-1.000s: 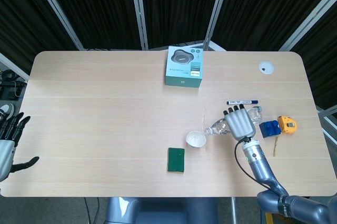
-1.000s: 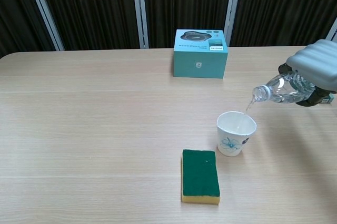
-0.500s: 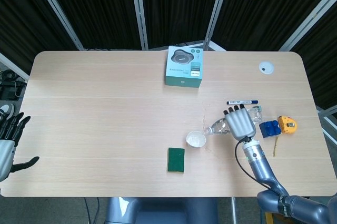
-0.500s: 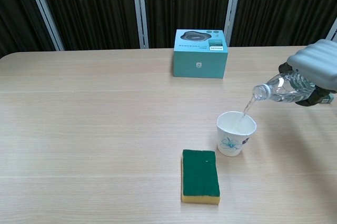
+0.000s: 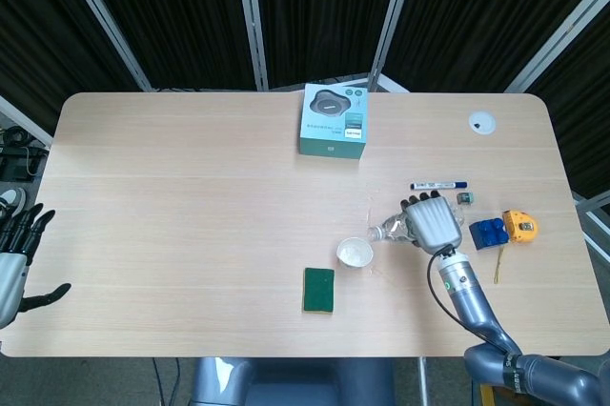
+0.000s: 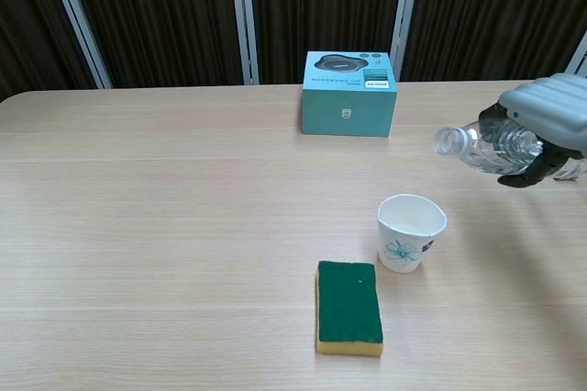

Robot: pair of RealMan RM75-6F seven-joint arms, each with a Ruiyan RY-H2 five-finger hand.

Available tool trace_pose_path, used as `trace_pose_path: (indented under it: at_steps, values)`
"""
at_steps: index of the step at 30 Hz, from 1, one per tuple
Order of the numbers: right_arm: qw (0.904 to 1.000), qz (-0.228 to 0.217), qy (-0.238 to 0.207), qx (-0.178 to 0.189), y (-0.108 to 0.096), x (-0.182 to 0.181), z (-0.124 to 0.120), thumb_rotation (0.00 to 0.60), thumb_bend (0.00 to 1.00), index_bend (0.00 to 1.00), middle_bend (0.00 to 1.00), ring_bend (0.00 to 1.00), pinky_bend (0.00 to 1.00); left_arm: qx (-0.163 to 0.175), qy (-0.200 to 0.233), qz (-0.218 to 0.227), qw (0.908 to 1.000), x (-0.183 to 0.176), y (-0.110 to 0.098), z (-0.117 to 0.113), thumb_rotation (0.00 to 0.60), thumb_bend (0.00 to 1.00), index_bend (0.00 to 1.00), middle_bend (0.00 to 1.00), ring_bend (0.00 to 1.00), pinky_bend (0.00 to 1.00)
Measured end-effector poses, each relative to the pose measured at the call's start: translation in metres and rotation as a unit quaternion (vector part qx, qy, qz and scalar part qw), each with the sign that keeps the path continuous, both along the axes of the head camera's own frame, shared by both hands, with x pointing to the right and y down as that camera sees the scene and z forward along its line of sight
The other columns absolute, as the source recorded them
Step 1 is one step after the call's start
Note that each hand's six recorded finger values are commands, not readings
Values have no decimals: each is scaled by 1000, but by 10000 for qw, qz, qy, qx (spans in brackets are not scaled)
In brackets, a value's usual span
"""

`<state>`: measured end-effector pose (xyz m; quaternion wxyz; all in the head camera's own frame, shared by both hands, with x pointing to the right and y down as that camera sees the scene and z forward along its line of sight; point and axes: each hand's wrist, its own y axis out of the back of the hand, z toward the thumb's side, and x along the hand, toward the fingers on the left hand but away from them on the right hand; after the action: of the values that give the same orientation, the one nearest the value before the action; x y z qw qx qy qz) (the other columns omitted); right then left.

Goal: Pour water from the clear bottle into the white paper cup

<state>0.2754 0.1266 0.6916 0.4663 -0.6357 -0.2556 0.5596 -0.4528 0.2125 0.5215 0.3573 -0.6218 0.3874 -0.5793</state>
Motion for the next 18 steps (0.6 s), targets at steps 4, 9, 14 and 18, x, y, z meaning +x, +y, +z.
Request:
trace_pose_path:
  at_steps: [4,9,14,18]
  values:
    - [9968,360,-679,-198,-4,-3,-3,600,311,544,619,494,457,-26,-8,-7,10000,0,0,2,600,0,0,0,0,0]
    - [9866,751,-1391,-402,-9,-6,-4,600,320,544,619,494,457,-40,-25,-23,10000,-1,-1,3,600,0,0,0,0,0]
    - [9709,1144,-1995,-673,-13,-6,0,600,328,544,619,494,457,-68,-43,-34,10000,-1,-2,5,600,0,0,0,0,0]
    - [9528,1488,-2485,-914,-16,-5,7,600,330,544,619,494,457,-85,-61,-50,9999,-2,-3,7,600,0,0,0,0,0]
